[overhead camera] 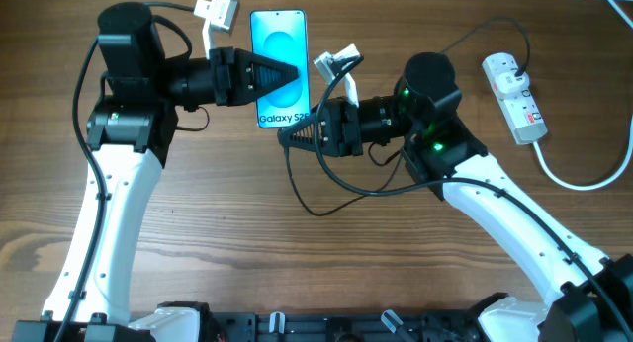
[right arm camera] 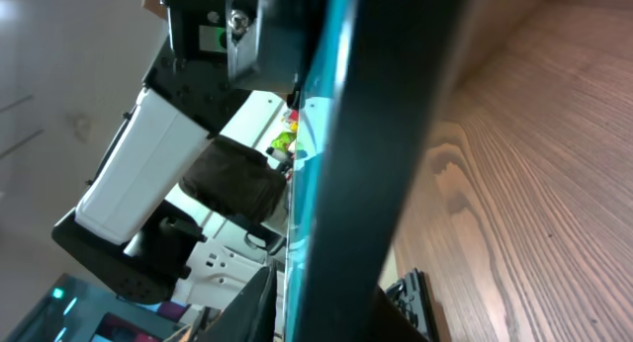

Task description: Plug charger to phone and switch on socket

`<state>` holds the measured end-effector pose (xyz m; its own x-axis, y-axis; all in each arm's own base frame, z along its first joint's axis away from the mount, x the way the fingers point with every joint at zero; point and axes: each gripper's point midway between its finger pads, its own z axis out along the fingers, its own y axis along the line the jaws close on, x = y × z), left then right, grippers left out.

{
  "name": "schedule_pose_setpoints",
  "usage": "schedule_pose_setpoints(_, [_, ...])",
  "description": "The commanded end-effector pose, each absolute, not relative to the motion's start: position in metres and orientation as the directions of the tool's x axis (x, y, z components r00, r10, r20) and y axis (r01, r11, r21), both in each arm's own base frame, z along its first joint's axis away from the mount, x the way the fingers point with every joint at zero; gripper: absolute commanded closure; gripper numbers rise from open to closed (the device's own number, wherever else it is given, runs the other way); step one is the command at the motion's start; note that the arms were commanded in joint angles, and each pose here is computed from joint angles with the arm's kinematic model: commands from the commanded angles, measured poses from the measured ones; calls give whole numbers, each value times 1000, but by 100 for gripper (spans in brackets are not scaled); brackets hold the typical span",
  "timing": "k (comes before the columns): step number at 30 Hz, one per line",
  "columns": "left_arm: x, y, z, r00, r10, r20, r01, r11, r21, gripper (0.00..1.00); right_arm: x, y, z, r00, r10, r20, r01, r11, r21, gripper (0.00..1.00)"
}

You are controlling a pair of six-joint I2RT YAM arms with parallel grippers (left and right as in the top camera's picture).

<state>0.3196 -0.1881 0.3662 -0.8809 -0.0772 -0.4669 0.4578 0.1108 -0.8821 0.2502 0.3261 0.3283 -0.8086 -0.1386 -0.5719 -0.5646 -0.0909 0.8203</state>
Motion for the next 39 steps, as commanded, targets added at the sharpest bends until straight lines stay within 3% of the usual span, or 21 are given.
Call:
schedule_pose_setpoints(1, [312,-188,373,-869,-68,-489,482,100,-870,96,251,326,332,-807,-134,-575,-568,-89,818,74])
schedule_pose_setpoints(16, [312,-188,373,-869,-69,-489,482,101,-870,96,245,325,326,-824,-175,-539,-532,-90,842,75])
schedule_pose_setpoints(20, [312,-188,373,-869,-69,-489,482,101,-870,96,244,325,325,-825,-179,-536,-529,-90,844,85])
schedule_pose_setpoints(22, [312,-188,373,-870,-69,-489,482,101,-871,96,244,325,325,-827,-179,-533,-527,-89,846,95])
schedule_pose_setpoints(39, [310,-189,374,-871,-60,-488,482,91,-871,96,262,324,349,-827,-60,-559,-554,-91,828,96])
